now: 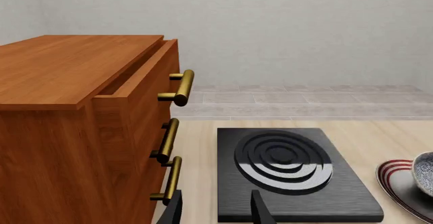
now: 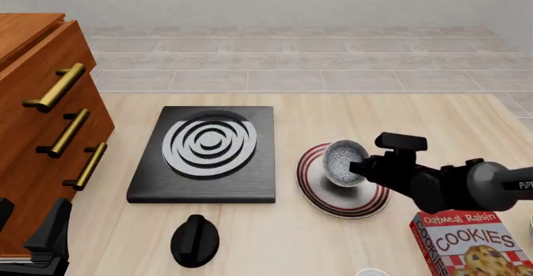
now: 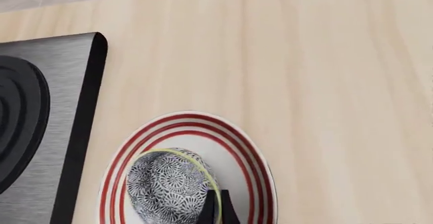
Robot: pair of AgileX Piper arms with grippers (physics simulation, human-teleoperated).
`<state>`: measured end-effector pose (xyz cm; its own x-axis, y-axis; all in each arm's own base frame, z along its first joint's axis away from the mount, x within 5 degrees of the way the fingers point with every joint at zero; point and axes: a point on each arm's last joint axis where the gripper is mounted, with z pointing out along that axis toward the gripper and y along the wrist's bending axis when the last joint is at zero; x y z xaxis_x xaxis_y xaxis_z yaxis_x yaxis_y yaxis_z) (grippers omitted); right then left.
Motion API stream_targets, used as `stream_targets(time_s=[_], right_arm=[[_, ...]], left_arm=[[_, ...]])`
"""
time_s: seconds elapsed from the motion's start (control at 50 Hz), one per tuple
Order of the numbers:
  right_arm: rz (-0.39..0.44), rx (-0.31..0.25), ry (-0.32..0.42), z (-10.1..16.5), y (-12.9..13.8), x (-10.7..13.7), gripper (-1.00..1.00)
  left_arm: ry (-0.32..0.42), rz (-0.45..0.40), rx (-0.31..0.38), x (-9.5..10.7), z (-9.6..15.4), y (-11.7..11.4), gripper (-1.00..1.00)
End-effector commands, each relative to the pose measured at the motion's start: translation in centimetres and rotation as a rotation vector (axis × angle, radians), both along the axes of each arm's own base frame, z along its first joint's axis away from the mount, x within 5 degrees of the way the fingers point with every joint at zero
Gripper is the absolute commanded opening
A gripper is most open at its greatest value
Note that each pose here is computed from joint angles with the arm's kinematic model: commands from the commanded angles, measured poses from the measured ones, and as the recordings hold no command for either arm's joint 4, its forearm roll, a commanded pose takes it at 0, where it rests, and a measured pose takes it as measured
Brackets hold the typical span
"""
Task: Pick the akita bowl on the stove and place it on the plate.
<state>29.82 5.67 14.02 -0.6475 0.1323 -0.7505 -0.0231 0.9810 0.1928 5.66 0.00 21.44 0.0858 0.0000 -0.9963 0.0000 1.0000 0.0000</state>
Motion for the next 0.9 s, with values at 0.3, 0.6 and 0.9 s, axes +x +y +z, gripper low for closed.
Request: stream_targets(time_s=[0.3,0.6,0.9], right_arm=[[-0.003,0.012,0.046,-2.4,0.3,-0.4,-1.0],[-0.002,0.001,0.031,-1.6,0.0,-0.2,1.0],[0.007,-0.014,0.001,0.0,-0.2,0.2,1.0]], left_arm=[[0.0,0.0,0.0,0.0,0.0,0.0,1.0],[0.0,0.0,0.0,0.0,0.0,0.0,1.0],[0.0,0.0,0.0,0.0,0.0,0.0,1.0]])
